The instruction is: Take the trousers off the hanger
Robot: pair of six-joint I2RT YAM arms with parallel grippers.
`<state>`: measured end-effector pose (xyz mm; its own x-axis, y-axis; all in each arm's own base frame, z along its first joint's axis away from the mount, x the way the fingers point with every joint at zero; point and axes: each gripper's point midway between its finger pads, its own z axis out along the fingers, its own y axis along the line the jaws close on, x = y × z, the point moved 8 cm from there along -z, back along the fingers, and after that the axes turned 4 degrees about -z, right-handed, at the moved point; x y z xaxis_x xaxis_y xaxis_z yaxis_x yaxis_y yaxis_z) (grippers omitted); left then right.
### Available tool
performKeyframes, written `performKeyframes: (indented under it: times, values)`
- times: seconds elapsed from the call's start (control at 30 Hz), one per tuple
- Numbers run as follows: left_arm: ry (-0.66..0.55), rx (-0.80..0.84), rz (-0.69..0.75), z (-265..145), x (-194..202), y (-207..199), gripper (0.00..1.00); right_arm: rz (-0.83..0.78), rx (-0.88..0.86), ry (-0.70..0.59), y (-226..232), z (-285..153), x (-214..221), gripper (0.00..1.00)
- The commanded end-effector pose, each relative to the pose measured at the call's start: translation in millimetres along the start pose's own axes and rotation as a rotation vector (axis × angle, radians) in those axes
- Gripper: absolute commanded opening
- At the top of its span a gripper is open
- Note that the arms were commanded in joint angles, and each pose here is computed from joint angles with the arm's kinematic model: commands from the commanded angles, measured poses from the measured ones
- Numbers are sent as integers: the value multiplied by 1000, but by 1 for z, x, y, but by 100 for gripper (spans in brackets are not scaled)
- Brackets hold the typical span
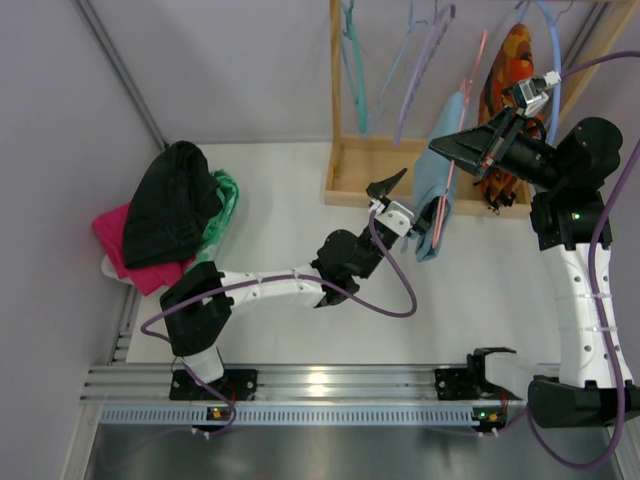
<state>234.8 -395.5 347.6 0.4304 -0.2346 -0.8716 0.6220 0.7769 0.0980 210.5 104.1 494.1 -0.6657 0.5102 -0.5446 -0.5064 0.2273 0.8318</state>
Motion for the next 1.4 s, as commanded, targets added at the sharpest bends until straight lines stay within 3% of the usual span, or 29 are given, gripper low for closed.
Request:
performKeyframes:
  times: [0.0, 0.2, 0.53, 0.87, 0.93, 0.97, 1.13, 1.37]
  values:
    - [-124, -30, -39, 13, -25, 5, 78, -273, -155, -71, 56, -15, -4, 0]
    - [-127, -37, -20, 16, -13, 1, 79, -270, -148, -69, 56, -16, -4, 0]
    - [-119, 26, -46, 11, -2, -8, 93, -260, -147, -66, 53, -13, -5, 0]
    - [-60, 6, -2, 9, 22, -10, 95, -269, -148, -68, 56, -13, -7, 0]
    - [-56, 13, 10, 9, 25, -10, 88, -277, -151, -69, 58, -13, -9, 0]
    - [-57, 18, 11, 10, 26, -11, 79, -256, -139, -62, 56, -12, -8, 0]
    - [-63, -1, 25, 16, 28, 1, 64, -260, -137, -56, 55, -14, -5, 0]
    - [-107, -18, 42, 23, 4, 20, 23, -246, -127, -37, 44, -14, -1, 0]
